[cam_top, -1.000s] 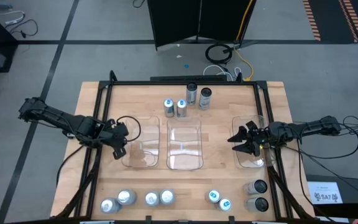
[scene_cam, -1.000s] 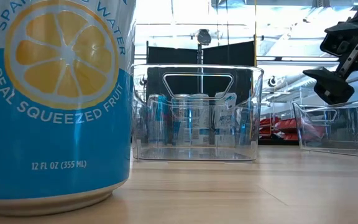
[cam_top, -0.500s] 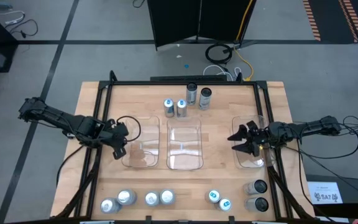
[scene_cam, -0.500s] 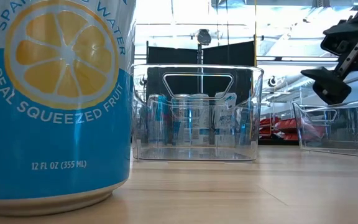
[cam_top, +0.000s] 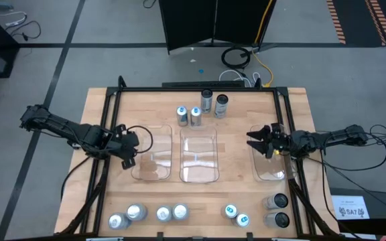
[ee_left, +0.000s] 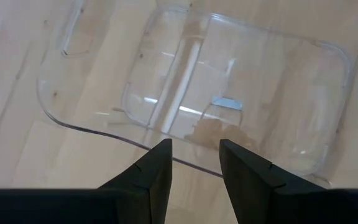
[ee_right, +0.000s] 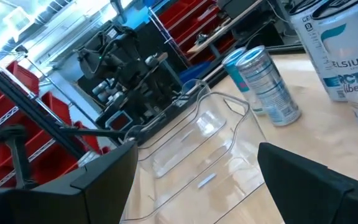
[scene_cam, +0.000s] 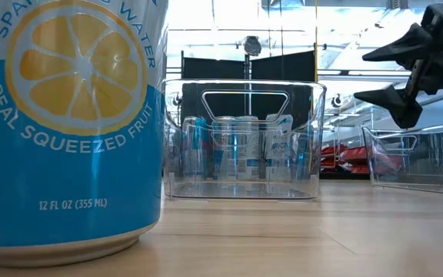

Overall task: Sort soda cans
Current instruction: Move the right transparent bin beside the middle transparent bin

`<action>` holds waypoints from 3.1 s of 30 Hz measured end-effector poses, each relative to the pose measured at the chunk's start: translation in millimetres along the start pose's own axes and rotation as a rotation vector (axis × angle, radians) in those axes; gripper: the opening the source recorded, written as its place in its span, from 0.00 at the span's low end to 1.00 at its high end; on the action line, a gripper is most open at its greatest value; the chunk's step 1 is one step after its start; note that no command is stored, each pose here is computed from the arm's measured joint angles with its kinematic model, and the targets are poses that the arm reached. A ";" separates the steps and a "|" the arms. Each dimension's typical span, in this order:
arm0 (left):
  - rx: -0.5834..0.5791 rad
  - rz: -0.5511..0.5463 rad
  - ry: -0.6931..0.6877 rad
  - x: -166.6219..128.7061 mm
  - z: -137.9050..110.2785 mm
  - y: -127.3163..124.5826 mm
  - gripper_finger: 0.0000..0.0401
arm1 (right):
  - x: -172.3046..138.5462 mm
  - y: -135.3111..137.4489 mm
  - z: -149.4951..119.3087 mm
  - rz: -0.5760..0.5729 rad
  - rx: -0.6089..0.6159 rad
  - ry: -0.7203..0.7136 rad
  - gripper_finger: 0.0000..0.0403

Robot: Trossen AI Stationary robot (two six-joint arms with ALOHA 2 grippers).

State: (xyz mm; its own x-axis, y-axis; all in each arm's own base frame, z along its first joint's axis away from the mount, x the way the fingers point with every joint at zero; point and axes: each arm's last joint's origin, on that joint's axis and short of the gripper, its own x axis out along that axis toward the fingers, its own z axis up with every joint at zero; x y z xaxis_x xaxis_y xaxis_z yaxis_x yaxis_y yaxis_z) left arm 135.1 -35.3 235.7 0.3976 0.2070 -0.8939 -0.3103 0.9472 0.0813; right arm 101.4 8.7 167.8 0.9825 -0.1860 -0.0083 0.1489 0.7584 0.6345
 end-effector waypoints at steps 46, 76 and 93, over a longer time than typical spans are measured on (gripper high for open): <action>-0.007 0.002 -0.003 0.0 0.1 0.0 0.36 | -0.3 -2.0 4.0 -0.098 0.004 -0.104 0.97; -0.006 0.018 -0.012 0.0 0.4 0.4 0.36 | 46.3 104.3 120.4 -0.683 0.003 0.280 0.96; -0.016 0.036 -0.057 0.0 3.4 -0.1 0.36 | 64.5 62.1 49.5 -1.135 0.420 0.759 0.64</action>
State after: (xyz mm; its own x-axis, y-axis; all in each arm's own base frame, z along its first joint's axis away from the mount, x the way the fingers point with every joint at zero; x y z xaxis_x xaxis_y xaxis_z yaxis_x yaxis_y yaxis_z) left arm 138.1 -34.6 237.1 0.4344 0.2548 -0.8639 -0.3389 0.9349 0.1054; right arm 168.5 12.9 244.9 0.1959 -0.0809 -0.9773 0.9697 0.1646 0.1807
